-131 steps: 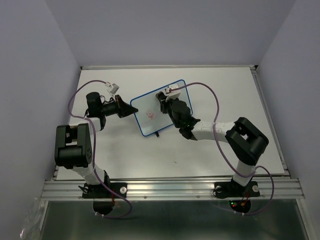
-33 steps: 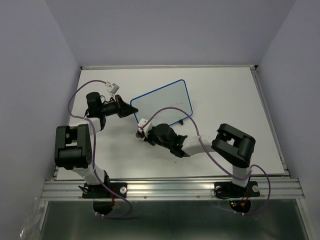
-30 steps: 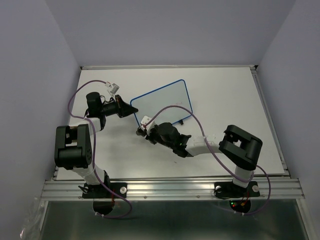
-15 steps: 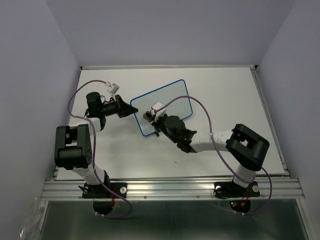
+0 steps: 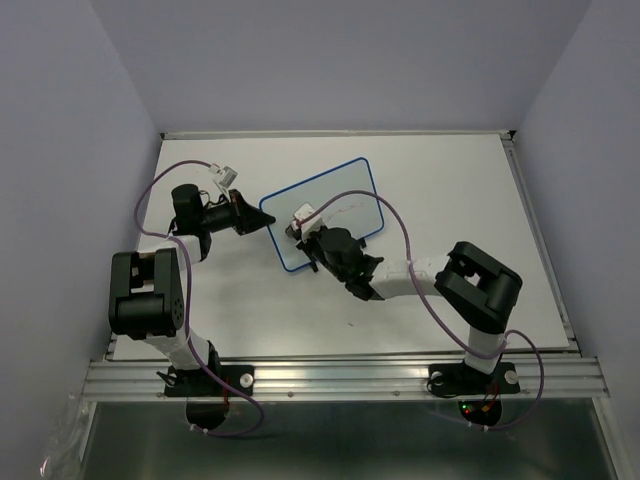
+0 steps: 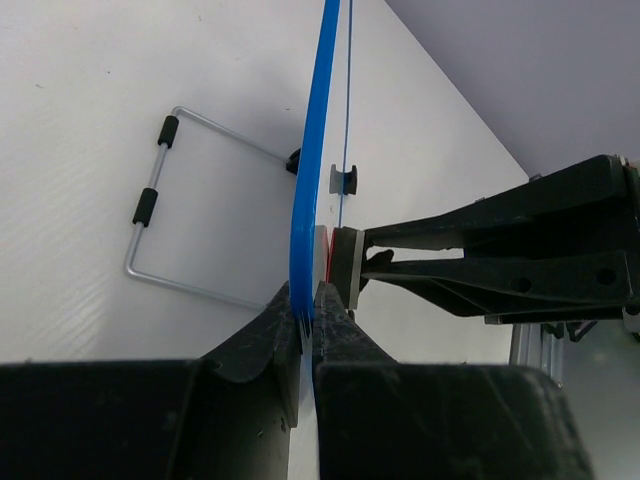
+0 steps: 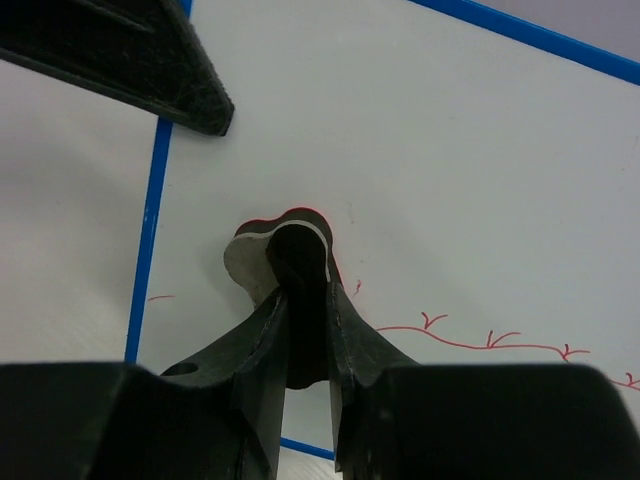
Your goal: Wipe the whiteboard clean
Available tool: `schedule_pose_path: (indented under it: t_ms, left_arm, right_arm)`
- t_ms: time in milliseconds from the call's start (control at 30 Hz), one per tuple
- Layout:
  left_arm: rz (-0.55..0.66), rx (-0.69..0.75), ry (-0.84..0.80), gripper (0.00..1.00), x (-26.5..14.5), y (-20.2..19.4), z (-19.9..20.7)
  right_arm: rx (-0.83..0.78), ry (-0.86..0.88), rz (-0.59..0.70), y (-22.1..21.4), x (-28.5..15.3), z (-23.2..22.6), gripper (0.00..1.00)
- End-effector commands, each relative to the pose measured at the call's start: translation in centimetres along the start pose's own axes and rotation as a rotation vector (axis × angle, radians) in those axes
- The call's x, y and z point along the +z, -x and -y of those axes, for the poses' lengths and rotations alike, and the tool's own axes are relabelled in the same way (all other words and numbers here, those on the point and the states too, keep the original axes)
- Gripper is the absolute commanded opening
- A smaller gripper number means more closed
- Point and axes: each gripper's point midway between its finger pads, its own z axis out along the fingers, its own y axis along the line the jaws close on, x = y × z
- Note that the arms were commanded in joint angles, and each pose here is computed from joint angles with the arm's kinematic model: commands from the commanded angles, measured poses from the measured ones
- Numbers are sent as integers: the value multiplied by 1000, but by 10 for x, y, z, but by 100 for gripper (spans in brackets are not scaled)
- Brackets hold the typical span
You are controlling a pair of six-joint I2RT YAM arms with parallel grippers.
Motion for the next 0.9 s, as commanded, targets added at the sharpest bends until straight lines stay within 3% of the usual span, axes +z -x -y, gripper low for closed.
schedule_pose_path:
  t_ms: [0, 200, 433, 633, 867]
  left_arm:
    - [16, 69, 143, 0, 0, -4, -27]
    - [16, 71, 142, 0, 0, -4, -27]
    - [18, 71, 147, 0, -1, -3, -27]
    - [20, 70, 152, 0, -1, -3, -28]
    - [18, 69, 150, 0, -1, -4, -29]
  right_arm:
    - [-112, 208, -65, -24, -2, -46, 1]
    - [-221, 339, -136, -49, -15, -72, 1]
    - [-282, 363, -194, -64, -15, -82, 1]
    - [-246, 250, -160, -51, -8, -67, 1]
    - [-150, -17, -60, -11, -1, -24, 1]
